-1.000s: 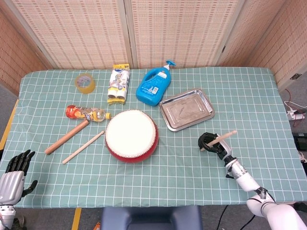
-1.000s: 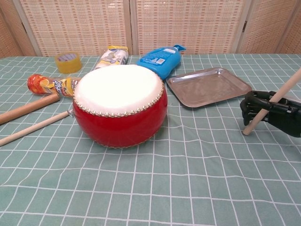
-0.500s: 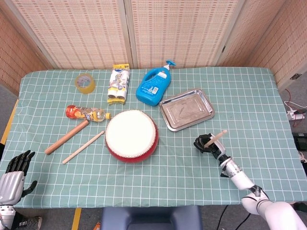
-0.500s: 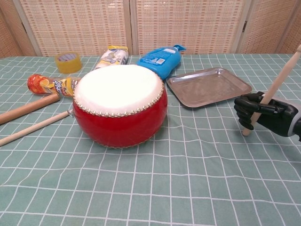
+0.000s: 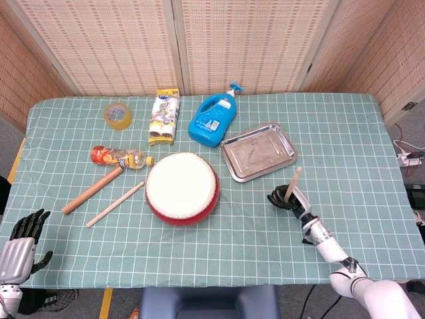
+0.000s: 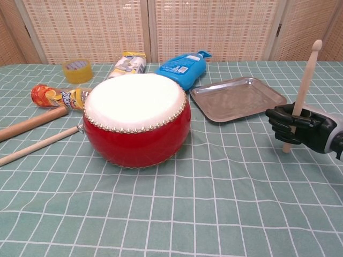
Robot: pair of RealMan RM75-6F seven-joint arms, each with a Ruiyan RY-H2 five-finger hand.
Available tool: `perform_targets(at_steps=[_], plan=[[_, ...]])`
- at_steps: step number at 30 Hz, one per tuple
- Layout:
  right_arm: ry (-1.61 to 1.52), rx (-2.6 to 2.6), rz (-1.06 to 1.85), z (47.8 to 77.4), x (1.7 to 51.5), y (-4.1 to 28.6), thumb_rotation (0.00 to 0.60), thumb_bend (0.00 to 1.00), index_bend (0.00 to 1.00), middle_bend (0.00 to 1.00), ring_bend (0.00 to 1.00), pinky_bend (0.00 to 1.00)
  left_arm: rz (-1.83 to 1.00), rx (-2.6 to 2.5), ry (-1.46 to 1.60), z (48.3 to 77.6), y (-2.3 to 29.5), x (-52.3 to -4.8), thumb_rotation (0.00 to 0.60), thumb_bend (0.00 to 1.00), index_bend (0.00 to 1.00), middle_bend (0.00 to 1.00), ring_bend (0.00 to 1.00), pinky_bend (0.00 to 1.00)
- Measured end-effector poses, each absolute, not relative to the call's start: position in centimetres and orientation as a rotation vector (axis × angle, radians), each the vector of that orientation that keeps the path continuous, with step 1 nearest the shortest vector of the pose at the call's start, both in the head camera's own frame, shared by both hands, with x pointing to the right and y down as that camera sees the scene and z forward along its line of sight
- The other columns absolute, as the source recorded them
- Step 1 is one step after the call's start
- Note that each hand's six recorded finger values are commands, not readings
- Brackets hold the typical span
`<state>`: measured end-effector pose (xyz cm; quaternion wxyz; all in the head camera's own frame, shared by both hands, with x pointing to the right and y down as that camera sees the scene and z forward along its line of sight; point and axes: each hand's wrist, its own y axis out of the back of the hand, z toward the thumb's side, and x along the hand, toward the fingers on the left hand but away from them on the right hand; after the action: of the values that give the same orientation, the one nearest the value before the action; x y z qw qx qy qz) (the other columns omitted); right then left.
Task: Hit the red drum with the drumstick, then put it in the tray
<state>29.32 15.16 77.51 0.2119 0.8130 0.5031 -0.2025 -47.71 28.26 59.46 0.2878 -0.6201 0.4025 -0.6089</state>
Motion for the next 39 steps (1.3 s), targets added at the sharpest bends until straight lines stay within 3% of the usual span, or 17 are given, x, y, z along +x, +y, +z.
perform_targets(at_steps=[6, 16, 21, 31, 39], plan=[[1.439, 2.25, -0.535, 77.4, 29.3, 14.9, 0.514, 0.34, 0.99, 0.98, 1.0, 1.0, -1.627, -1.657, 1.073, 59.5, 28.3, -47.7, 0.6, 0.25, 0.02, 0.0, 0.0, 0.0], [1.458, 2.253, -0.5, 76.8, 29.6, 14.5, 0.524, 0.72, 1.0, 1.0, 1.0, 1.0, -1.633, -1.651, 1.06, 59.6, 28.2, -47.7, 0.6, 0.25, 0.02, 0.0, 0.0, 0.0], [1.454, 2.297, -0.506, 76.1, 29.5, 13.8, 0.54, 0.82, 1.0, 1.0, 1.0, 1.0, -1.632, -1.65, 1.062, 59.6, 28.2, -47.8, 0.6, 0.25, 0.02, 0.0, 0.0, 0.0], [1.448, 2.593, -0.73, 73.8, 26.9, 10.3, 0.593, 0.84, 1.0, 1.0, 1.0, 1.0, -1.608, -1.658, 1.074, 59.4, 28.1, -47.6, 0.6, 0.25, 0.02, 0.0, 0.0, 0.0], [1.389, 2.932, -1.219, 72.1, 22.9, 7.1, 0.592, 0.84, 1.0, 1.0, 1.0, 1.0, -1.586, -1.663, 1.075, 59.0, 28.0, -47.4, 0.6, 0.25, 0.03, 0.0, 0.0, 0.0]])
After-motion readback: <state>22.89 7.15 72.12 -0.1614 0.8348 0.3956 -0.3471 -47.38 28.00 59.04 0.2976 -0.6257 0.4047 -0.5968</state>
